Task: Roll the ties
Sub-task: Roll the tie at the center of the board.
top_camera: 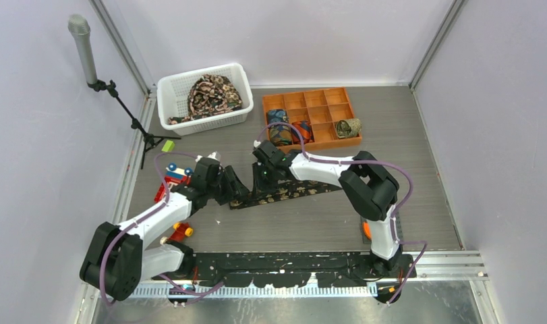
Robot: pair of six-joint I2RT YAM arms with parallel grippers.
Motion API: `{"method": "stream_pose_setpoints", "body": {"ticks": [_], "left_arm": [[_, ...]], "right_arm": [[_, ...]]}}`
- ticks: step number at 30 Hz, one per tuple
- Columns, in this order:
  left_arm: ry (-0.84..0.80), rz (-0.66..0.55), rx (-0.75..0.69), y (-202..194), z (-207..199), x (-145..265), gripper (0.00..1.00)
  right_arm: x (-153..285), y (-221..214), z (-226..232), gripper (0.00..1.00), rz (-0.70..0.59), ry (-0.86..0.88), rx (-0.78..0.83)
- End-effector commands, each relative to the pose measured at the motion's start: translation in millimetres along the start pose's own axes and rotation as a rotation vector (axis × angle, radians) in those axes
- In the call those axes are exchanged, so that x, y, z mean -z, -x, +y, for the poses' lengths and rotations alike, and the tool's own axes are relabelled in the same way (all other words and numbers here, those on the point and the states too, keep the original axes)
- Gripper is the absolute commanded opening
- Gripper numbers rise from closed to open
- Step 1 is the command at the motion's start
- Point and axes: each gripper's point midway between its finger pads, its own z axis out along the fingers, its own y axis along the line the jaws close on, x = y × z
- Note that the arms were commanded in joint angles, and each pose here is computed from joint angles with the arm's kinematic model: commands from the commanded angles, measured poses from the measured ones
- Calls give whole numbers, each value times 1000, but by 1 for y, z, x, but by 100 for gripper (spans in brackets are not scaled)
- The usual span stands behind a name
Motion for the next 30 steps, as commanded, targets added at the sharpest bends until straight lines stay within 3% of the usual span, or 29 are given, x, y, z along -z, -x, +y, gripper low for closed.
{"method": "stream_pose_setpoints", "body": {"ticks": [1, 13, 21, 30], "left_arm": [[-20, -37, -8, 10, -11, 7, 52], [-47, -62, -17, 14, -17, 13, 45], [-49, -70, -22, 15, -17, 16, 39], [-52, -80, -30, 15, -17, 19, 11]], "right_arm": [[33, 23, 29, 26, -87, 71, 41], [48, 25, 49, 47, -96, 166, 38], [48, 25, 56, 50, -85, 195, 30], [45, 25, 62, 50, -74, 220, 18]]}}
